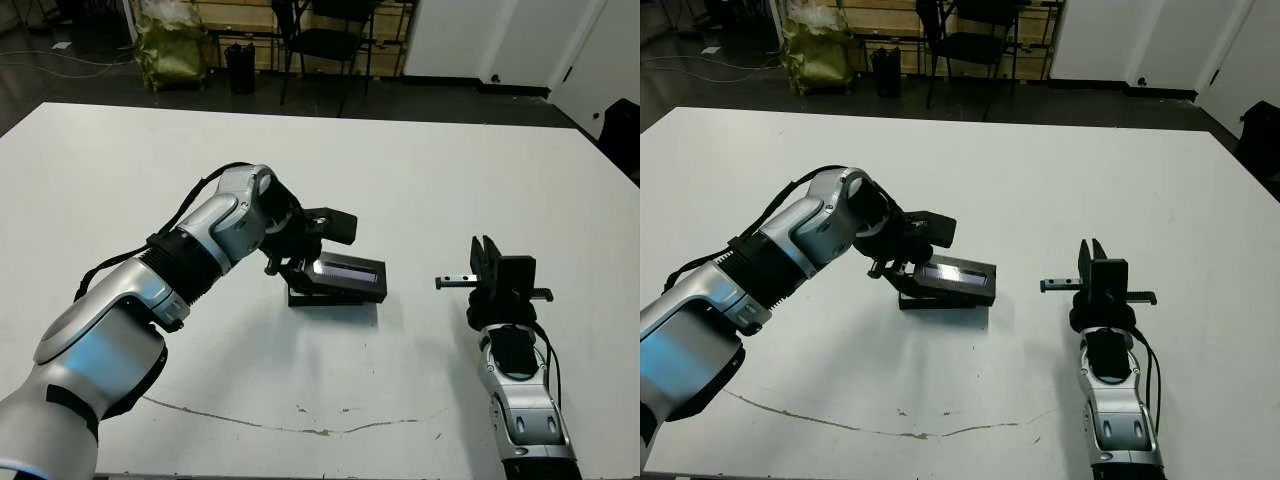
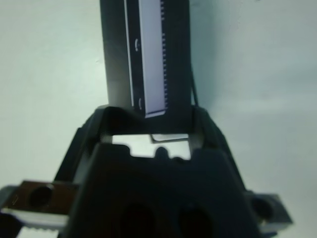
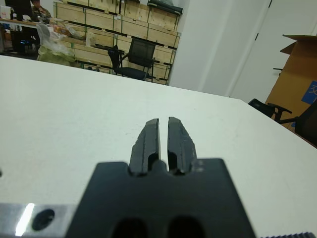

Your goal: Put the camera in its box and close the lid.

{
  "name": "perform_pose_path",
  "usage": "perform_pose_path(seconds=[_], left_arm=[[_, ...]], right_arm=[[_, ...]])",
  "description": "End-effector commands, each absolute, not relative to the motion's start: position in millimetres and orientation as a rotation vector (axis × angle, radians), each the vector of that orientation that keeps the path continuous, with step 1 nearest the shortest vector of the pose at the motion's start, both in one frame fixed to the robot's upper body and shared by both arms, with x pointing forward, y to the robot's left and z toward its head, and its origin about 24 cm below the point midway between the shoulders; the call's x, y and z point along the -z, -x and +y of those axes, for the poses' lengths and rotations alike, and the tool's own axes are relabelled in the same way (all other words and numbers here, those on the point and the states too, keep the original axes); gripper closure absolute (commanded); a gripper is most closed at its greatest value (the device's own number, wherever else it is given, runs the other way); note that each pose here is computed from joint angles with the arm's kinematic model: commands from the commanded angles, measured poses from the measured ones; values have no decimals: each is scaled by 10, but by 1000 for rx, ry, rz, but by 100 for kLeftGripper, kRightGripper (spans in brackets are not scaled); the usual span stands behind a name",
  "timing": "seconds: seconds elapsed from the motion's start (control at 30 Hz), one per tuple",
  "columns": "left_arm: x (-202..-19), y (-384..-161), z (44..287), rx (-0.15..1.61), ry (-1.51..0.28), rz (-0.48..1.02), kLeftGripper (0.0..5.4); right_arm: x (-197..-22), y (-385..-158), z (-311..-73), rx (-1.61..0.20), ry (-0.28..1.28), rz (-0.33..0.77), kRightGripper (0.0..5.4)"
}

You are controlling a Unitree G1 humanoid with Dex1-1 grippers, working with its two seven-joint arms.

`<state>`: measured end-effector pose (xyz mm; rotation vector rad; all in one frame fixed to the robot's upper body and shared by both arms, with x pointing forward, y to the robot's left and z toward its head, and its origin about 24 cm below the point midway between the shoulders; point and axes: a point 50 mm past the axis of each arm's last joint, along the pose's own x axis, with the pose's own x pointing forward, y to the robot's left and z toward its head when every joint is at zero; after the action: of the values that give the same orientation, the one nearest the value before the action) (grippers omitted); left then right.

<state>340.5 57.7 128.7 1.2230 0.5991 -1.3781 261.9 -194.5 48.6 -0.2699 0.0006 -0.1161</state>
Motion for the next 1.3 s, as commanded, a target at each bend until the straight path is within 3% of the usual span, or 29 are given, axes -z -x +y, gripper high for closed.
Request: perform_pose_path(seconds=[0.03, 0.23, 0.67, 0.83, 1.13, 1.3], left_arm=[[-1240, -3388, 570, 1316, -1207, 629, 298], [-1209, -3360, 571, 1247, -1194, 708, 298], [-1273, -3335, 603, 1384, -1222, 689, 298], [-1308, -3324, 600, 1384, -1168, 750, 298], [-1268, -3321, 618, 1384, -1152, 743, 298], [-1240, -3317, 605, 1394, -1245, 680, 298]], right_arm=[[-438, -2597, -1966, 133, 275, 26, 540], [-447, -2582, -1957, 133, 283, 25, 540], [-448, -2579, -1959, 139, 277, 45, 540], [-433, -2582, -1965, 138, 261, 44, 540], [-432, -2579, -1967, 134, 263, 40, 540], [-410, -2586, -1974, 127, 262, 19, 540]])
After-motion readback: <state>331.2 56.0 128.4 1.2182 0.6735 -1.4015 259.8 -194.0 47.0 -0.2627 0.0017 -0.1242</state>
